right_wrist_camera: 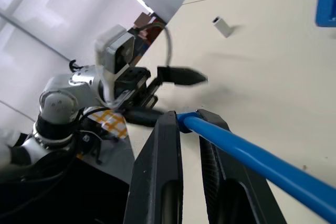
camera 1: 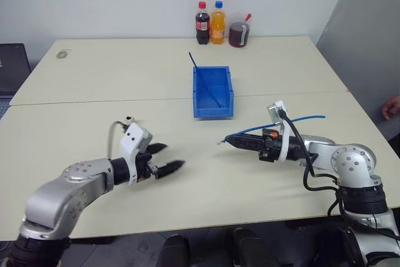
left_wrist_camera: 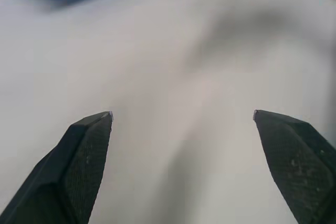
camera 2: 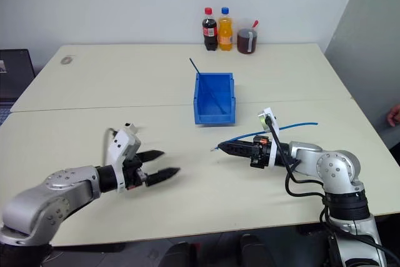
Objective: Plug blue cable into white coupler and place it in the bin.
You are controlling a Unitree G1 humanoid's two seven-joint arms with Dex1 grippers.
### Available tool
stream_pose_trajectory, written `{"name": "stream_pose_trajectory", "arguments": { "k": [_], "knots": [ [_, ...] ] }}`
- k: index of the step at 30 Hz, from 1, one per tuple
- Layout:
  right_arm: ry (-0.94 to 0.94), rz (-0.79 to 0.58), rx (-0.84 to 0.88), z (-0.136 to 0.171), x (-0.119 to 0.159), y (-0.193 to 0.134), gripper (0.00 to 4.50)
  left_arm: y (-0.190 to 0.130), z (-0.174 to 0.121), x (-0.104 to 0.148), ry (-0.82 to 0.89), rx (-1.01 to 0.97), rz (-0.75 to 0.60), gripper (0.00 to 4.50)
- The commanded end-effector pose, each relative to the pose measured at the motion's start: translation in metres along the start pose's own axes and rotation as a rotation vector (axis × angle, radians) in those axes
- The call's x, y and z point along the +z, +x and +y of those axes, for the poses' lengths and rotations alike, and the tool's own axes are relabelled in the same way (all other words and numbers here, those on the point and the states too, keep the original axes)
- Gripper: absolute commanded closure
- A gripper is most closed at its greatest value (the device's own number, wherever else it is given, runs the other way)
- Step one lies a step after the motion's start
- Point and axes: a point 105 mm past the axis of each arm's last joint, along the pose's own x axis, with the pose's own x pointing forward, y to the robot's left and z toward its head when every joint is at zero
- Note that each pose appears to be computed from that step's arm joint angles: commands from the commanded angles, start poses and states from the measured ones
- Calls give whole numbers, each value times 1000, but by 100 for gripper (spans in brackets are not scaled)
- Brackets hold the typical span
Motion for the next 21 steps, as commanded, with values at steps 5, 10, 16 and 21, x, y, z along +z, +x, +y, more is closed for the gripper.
{"name": "stream_pose_trajectory", "arguments": {
  "k": [5,10,16,21],
  "knots": [
    [-49,-32,13,0,9,6,432,-10,41,-10,109,557,-31,5],
    [-66,-38,12,-4,13,9,432,-23,79,-20,150,667,-18,5],
    [-75,-44,-14,-8,11,8,432,9,105,-1,58,507,-132,5],
    [-80,-55,-42,-10,12,6,432,33,123,1,81,393,-100,5]
  ]
}}
